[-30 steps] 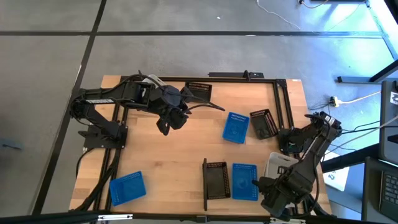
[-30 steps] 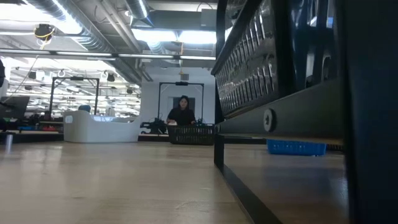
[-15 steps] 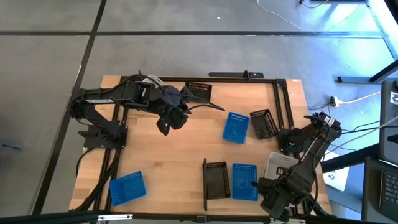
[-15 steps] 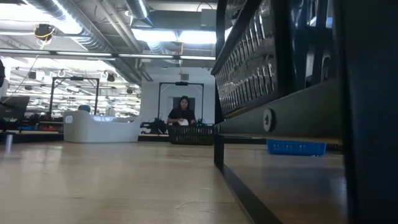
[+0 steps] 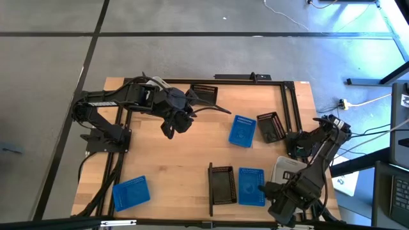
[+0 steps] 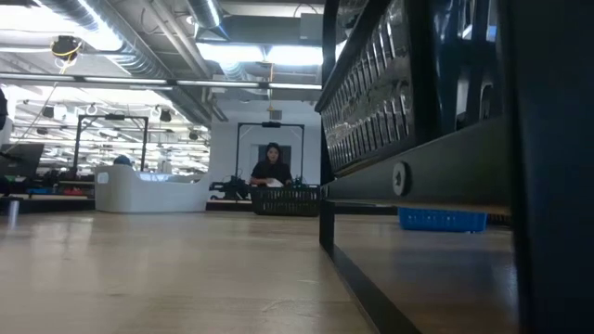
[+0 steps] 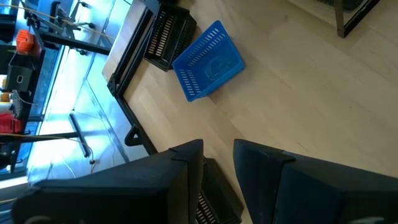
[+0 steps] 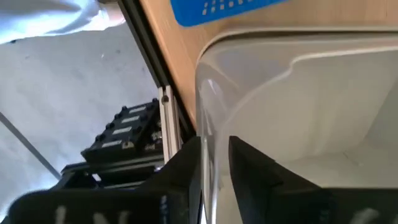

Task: Stack baskets on shelf by color
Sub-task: Stack the bottom gray bin on top of the gray bin on the shelf

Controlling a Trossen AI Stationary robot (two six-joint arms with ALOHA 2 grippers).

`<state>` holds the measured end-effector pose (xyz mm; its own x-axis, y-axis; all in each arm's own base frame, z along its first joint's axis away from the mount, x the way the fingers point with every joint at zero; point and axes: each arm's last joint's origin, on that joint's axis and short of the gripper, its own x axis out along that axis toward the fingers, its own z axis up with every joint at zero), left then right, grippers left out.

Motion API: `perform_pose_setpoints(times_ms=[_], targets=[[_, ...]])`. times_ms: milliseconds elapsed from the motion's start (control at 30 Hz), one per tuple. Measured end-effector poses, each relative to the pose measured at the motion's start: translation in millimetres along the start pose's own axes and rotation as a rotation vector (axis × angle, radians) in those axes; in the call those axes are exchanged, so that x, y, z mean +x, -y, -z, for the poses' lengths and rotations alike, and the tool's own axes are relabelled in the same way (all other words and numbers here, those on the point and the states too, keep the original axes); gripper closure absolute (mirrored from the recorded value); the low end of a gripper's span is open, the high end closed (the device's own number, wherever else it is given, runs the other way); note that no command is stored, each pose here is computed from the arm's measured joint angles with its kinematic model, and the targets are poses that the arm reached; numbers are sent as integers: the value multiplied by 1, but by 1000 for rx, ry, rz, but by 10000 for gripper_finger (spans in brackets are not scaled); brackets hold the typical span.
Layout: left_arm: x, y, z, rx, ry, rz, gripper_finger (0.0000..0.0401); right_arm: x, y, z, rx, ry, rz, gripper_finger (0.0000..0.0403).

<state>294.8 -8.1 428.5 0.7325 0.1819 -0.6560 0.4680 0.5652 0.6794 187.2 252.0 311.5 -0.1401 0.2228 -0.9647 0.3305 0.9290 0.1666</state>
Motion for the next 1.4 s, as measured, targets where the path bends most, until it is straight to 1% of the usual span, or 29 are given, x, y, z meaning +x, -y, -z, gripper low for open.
perform_pose_setpoints(times_ms=[100, 233, 400, 500, 633, 867, 1033, 1200, 1300, 1400], targets=[[0, 0, 0, 0, 0, 0, 319, -1, 1, -3, -2, 0, -3, 341], [0, 0, 0, 0, 0, 0, 319, -1, 1, -5, -11, 2, -6, 391], [0, 0, 0, 0, 0, 0, 319, -1, 2, -6, -44, 22, 1, 399], [0, 0, 0, 0, 0, 0, 319, -1, 1, -6, -65, 55, 8, 394], [0, 0, 0, 0, 0, 0, 319, 0, 2, -9, -64, 128, 41, 372], [0, 0, 0, 0, 1, 0, 319, 3, 3, -9, -60, 109, 46, 336], [0, 0, 0, 1, 0, 0, 319, -5, 2, -8, -72, 50, 3, 332], [0, 0, 0, 0, 0, 0, 319, -21, -2, -6, -86, 73, -41, 332], [0, 0, 0, 0, 0, 0, 319, -29, 2, -5, -64, 127, 6, 331], [0, 0, 0, -2, 0, 0, 319, -31, 12, -5, -3, 242, 142, 331]])
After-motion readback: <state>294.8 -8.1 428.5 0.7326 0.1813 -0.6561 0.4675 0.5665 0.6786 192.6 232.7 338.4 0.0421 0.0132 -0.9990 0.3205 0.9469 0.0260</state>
